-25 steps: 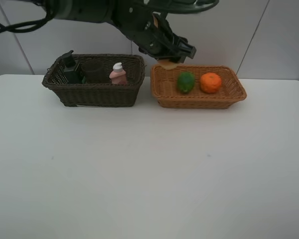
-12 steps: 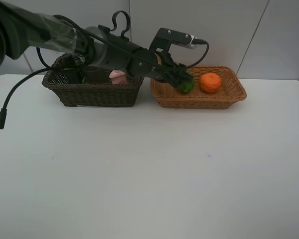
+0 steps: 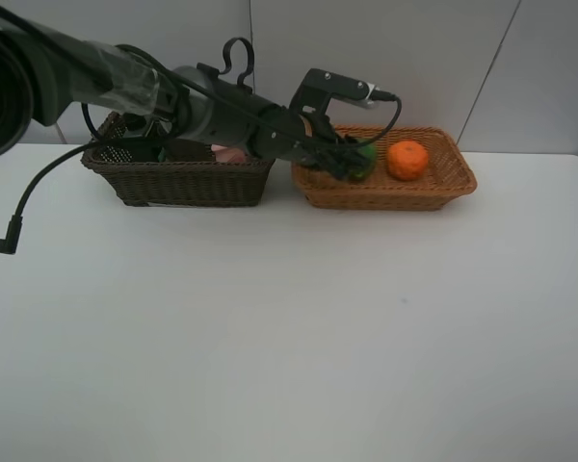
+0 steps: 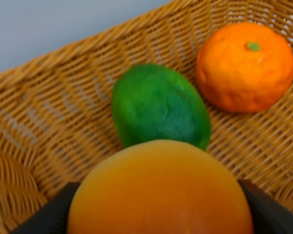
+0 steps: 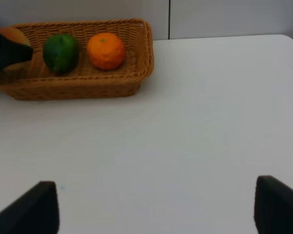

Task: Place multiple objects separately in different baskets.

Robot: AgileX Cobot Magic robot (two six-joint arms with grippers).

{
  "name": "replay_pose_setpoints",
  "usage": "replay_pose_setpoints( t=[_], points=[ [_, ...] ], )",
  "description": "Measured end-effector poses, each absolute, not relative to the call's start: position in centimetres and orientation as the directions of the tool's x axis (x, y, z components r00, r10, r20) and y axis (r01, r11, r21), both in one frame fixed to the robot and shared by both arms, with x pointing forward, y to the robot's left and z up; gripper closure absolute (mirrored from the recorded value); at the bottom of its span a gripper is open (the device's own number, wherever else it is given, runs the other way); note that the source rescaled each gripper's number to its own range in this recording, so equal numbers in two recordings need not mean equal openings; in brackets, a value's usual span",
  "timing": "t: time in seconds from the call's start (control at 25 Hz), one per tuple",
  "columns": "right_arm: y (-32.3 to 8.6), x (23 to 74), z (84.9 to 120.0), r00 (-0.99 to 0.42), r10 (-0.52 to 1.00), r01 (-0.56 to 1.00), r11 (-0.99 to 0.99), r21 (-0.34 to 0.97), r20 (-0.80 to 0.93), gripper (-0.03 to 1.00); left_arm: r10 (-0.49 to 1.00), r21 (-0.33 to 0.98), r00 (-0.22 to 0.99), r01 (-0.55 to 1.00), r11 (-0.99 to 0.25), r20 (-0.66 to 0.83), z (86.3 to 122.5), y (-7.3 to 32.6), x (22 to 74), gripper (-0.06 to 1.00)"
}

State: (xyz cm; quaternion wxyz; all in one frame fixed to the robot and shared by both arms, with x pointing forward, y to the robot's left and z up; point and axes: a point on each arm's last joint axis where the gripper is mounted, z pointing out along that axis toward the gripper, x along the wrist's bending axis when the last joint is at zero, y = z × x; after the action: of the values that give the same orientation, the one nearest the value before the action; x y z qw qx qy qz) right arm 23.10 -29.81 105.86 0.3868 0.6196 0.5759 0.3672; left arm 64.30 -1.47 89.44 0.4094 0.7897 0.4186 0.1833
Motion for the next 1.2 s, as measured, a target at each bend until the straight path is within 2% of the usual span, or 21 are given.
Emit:
replay_pose_setpoints(
  t=[0.08, 0.2, 0.28, 0.48, 0.68, 0.84, 1.08, 1.2],
  points=[
    [-29.8, 23.1, 105.9, 0.067, 0.998, 0.430, -0.038, 0.902, 0.010, 0.25, 0.816, 0.789, 0.575, 0.528, -0.314, -0.061, 89.3, -1.4, 64.2, 0.18],
    [-29.8, 23.1, 105.9, 0.067, 0.998, 0.430, -0.038, 0.902, 0.010, 0.25, 0.818, 0.786, 0.571, 0.536, -0.309, -0.067, 89.3, -1.4, 64.2, 0.02],
    [-29.8, 23.1, 105.9, 0.067, 0.998, 0.430, -0.038, 0.902, 0.010, 0.25, 0.820, 0.781, 0.568, 0.542, -0.310, -0.069, 89.4, -1.4, 64.2, -0.03],
    [-29.8, 23.1, 105.9, 0.067, 0.998, 0.430, -0.038, 0.902, 0.010, 0.25, 0.823, 0.760, 0.565, 0.562, -0.327, -0.064, 91.4, -1.0, 63.8, -0.05],
    [-29.8, 23.1, 105.9, 0.067, 0.998, 0.430, -0.038, 0.902, 0.010, 0.25, 0.827, 0.713, 0.560, 0.598, -0.367, -0.045, 97.3, 0.5, 62.1, -0.05],
    [-29.8, 23.1, 105.9, 0.067, 0.998, 0.430, -0.038, 0.902, 0.010, 0.25, 0.855, 0.676, 0.516, 0.645, -0.357, -0.041, 101.6, 4.7, 60.1, -0.05],
    [-29.8, 23.1, 105.9, 0.067, 0.998, 0.430, -0.038, 0.902, 0.010, 0.25, 0.945, 0.629, 0.322, 0.746, -0.219, -0.053, 104.7, 15.8, 56.7, -0.05],
    [-29.8, 23.1, 105.9, 0.067, 0.998, 0.430, -0.038, 0.902, 0.010, 0.25, 0.967, 0.610, 0.254, 0.772, -0.180, -0.035, 106.6, 20.4, 52.9, -0.05]
  ],
)
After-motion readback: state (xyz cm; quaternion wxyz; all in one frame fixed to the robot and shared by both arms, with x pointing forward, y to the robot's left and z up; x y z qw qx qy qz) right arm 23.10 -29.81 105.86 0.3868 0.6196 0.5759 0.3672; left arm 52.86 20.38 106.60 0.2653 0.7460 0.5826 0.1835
